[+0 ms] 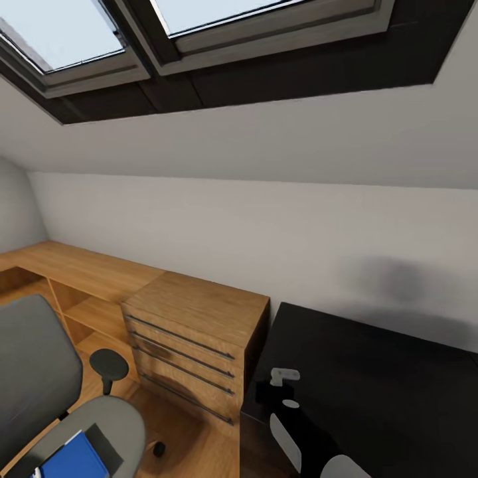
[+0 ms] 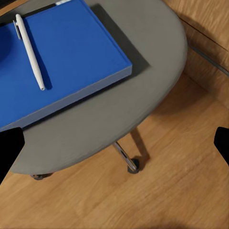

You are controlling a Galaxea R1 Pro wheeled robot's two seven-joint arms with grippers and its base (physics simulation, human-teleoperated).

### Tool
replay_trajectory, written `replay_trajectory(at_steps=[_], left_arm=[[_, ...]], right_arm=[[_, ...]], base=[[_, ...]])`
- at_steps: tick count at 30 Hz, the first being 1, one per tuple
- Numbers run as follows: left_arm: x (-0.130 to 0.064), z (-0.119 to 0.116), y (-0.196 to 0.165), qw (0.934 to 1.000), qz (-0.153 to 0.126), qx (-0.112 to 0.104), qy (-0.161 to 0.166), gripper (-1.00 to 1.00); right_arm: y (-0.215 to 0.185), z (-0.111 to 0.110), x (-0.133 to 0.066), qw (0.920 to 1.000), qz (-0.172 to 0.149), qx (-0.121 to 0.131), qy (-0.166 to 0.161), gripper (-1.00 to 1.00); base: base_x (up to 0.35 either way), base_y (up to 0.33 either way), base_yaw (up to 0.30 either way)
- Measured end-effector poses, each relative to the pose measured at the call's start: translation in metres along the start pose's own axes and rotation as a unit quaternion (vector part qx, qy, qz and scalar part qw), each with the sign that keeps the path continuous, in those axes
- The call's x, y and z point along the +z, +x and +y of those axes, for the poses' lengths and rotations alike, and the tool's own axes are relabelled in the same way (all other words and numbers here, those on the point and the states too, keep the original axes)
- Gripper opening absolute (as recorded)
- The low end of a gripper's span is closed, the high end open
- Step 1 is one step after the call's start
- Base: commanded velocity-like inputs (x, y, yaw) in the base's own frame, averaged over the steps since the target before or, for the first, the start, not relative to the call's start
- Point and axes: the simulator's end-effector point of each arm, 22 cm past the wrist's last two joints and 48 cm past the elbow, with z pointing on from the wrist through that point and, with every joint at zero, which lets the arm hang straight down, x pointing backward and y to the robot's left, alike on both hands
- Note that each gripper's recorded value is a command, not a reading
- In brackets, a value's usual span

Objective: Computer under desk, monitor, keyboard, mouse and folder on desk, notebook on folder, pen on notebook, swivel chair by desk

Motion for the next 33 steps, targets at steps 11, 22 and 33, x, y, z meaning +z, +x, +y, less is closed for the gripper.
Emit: replay_trajectory(at_steps=[11,22,33], left_arm=[[-0.003,0.001,-0.003,1.0,0.0,0.0,0.0,1.0],[-0.014,0.002,-0.012,1.0,0.001,0.0,0.0,1.0],[-0.017,0.004,-0.011,1.0,0.007,0.003,-0.002,1.0]], right_arm=[[-0.004,0.001,-0.003,1.0,-0.001,0.0,-0.001,1.0],[-0.015,0.003,-0.013,1.0,-0.003,0.0,-0.001,1.0],[-0.095,0.019,-0.032,0.9961,-0.086,0.017,-0.005,1.0]], base=[[0.0,0.0,0.0],[0.0,0.0,0.0],[0.0,0.0,0.0]])
